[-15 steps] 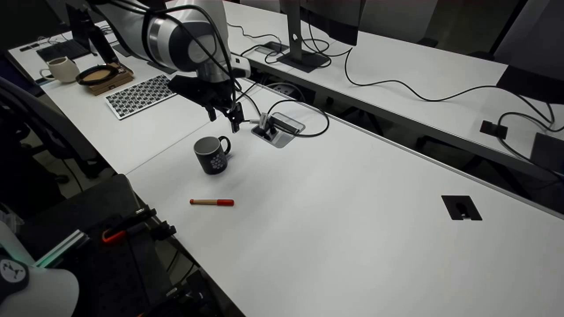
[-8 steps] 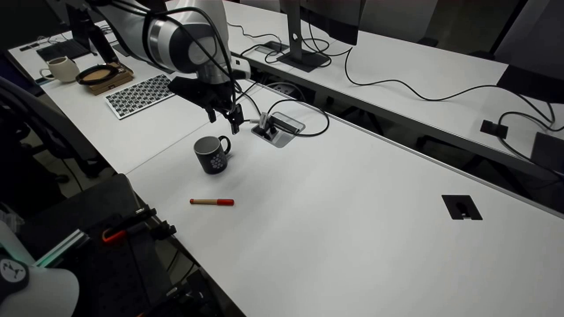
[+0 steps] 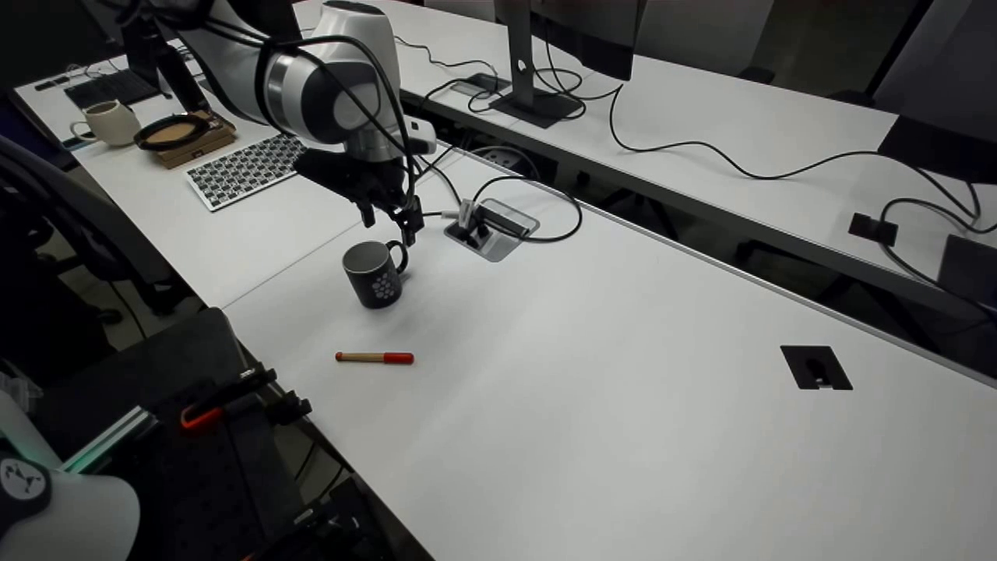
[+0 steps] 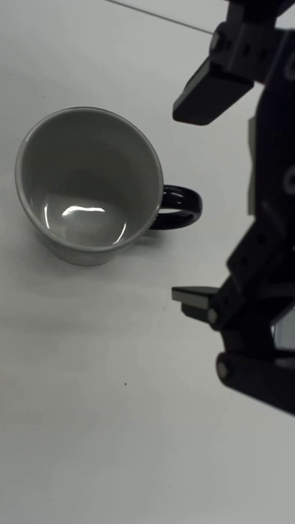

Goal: Move the mug slightly to the right

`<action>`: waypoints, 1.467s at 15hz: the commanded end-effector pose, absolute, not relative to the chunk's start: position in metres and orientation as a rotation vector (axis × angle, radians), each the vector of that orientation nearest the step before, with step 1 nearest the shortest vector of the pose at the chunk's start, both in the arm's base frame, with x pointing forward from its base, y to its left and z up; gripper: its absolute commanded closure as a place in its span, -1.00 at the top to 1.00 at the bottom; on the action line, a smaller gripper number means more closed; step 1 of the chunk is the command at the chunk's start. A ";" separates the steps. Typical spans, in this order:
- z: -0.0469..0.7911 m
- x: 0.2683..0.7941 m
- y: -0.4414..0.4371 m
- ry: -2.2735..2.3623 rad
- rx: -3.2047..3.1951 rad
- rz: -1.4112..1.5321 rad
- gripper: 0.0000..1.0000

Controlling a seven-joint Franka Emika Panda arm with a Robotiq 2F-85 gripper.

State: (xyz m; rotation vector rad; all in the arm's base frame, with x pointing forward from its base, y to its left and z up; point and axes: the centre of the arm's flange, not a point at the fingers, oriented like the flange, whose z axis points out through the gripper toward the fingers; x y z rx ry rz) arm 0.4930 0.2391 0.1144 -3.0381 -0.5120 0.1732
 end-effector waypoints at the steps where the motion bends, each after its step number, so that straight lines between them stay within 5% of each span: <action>1: 0.108 0.501 0.250 -0.484 -3.030 0.151 1.00; 22: 0.077 0.505 0.262 -0.397 -2.989 0.163 1.00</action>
